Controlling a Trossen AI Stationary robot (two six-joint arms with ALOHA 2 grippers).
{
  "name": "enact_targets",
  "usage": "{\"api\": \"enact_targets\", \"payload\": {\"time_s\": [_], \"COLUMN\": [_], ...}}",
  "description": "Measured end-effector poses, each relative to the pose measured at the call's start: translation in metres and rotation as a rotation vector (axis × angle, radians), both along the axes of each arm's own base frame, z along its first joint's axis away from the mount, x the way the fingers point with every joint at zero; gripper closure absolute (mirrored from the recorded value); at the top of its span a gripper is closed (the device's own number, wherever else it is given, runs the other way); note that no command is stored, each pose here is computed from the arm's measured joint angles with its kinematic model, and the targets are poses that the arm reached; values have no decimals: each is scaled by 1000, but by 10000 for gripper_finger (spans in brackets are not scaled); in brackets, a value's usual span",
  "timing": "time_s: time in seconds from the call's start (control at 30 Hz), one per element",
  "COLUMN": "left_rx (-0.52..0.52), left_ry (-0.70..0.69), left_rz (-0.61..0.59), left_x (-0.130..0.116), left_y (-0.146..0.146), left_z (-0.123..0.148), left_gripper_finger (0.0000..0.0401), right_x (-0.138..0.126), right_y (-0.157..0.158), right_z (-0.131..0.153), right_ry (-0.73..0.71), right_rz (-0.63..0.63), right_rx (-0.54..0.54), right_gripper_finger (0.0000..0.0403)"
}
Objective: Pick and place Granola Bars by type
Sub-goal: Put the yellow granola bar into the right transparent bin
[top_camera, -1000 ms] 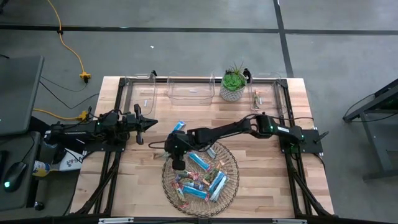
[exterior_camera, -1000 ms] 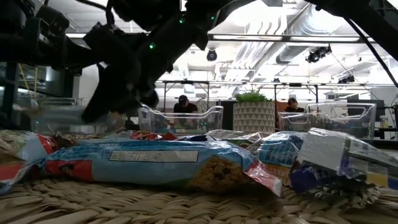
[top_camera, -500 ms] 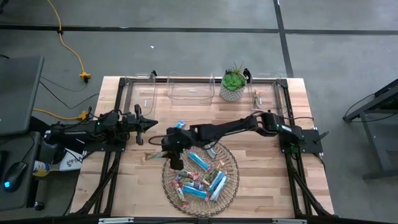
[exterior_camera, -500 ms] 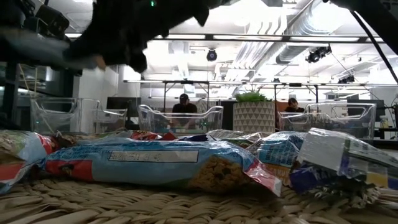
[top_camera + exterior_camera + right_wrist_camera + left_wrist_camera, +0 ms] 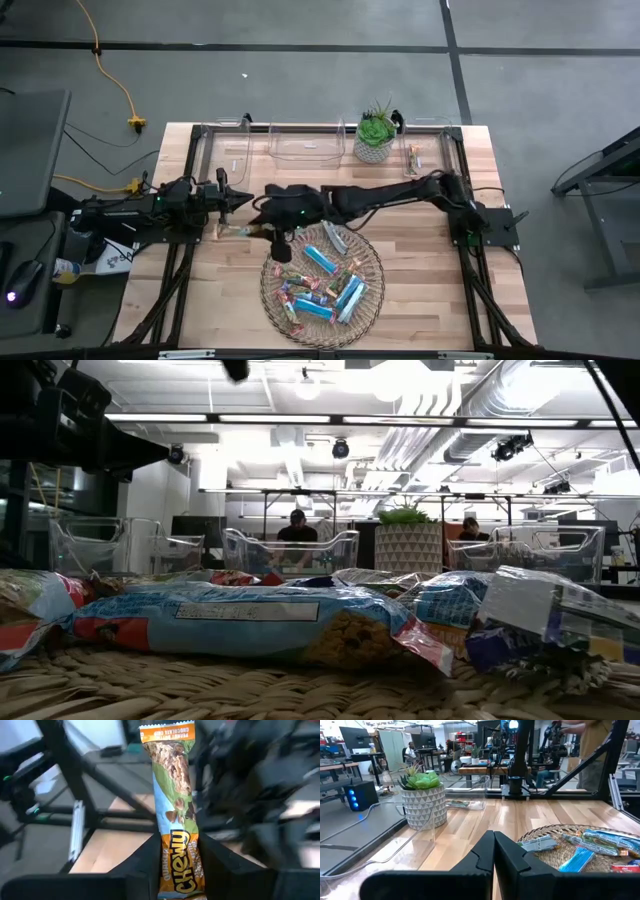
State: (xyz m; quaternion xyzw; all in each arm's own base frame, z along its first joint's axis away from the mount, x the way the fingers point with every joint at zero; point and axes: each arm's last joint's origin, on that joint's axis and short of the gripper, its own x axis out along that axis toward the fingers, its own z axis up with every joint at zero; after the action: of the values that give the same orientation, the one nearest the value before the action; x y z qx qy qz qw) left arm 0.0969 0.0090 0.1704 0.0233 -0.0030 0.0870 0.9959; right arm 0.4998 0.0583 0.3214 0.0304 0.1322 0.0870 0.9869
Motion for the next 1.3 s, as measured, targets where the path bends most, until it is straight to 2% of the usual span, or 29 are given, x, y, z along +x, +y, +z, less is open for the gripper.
{"api": "enact_targets", "payload": {"time_s": [0.27, 0.4, 0.53, 0.77, 0.9, 1.13, 1.3], "left_rx": [0, 0, 0, 0, 0, 0, 0], "left_ry": [0, 0, 0, 0, 0, 0, -1], "left_rz": [0, 0, 0, 0, 0, 0, 1], "left_x": [0, 0, 0, 0, 0, 0, 0], "left_y": [0, 0, 0, 0, 0, 0, 0], "left_z": [0, 0, 0, 0, 0, 0, 0], "left_gripper_finger": [398, 398, 398, 398, 398, 398, 398], "right_x": [-33, -52, -68, -96, -112, -144, -171], "right_y": [-9, -15, -23, -39, -49, -67, -77], "right_z": [64, 89, 106, 127, 137, 158, 180], "right_ry": [-149, -183, -177, -102, -29, 67, 85], "right_rz": [-167, -299, -514, -1040, -1295, -1570, -1627], "right_rx": [-106, -157, -248, -445, -516, -561, -563], "right_gripper_finger": [305, 305, 305, 305, 305, 305, 305]}}
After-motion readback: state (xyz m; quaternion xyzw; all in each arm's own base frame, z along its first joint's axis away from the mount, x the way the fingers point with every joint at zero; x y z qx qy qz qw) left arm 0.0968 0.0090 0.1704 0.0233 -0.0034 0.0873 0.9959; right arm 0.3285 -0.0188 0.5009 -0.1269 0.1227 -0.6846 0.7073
